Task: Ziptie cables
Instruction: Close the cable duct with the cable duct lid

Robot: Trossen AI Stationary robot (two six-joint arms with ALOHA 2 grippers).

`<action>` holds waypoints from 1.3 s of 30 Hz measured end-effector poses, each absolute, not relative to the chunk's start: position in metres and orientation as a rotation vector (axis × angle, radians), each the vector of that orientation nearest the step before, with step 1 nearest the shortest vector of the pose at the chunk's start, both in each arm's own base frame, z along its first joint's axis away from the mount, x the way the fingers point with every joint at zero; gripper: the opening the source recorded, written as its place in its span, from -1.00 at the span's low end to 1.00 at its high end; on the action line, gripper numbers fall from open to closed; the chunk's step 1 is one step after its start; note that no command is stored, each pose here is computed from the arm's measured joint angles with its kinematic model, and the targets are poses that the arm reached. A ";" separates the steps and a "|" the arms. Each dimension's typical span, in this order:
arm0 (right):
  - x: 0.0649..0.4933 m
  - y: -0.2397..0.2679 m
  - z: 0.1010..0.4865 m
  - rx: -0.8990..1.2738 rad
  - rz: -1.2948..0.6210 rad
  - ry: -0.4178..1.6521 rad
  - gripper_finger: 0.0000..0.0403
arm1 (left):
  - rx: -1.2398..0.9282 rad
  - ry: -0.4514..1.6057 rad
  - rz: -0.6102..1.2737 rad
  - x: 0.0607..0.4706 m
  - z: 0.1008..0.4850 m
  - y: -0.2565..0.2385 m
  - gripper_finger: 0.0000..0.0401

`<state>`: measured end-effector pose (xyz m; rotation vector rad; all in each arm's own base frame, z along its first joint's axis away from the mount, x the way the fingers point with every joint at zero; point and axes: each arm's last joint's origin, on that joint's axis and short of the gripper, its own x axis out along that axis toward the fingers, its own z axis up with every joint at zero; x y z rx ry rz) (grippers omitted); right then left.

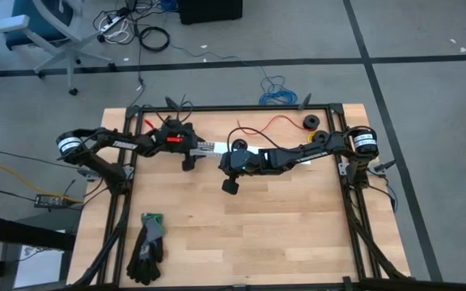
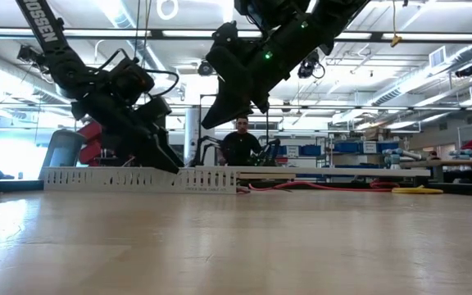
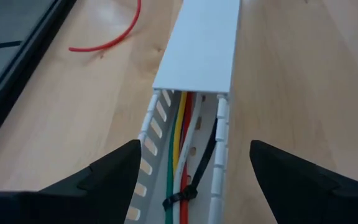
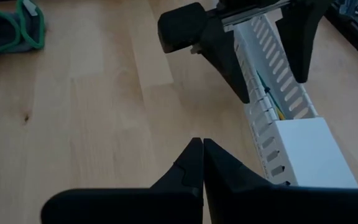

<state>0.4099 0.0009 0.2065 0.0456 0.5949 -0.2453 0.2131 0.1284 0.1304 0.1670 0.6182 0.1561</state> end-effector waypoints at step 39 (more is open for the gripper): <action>0.403 -0.042 0.194 0.109 -0.360 0.643 -1.00 | 0.138 0.637 0.067 0.222 0.118 0.124 0.21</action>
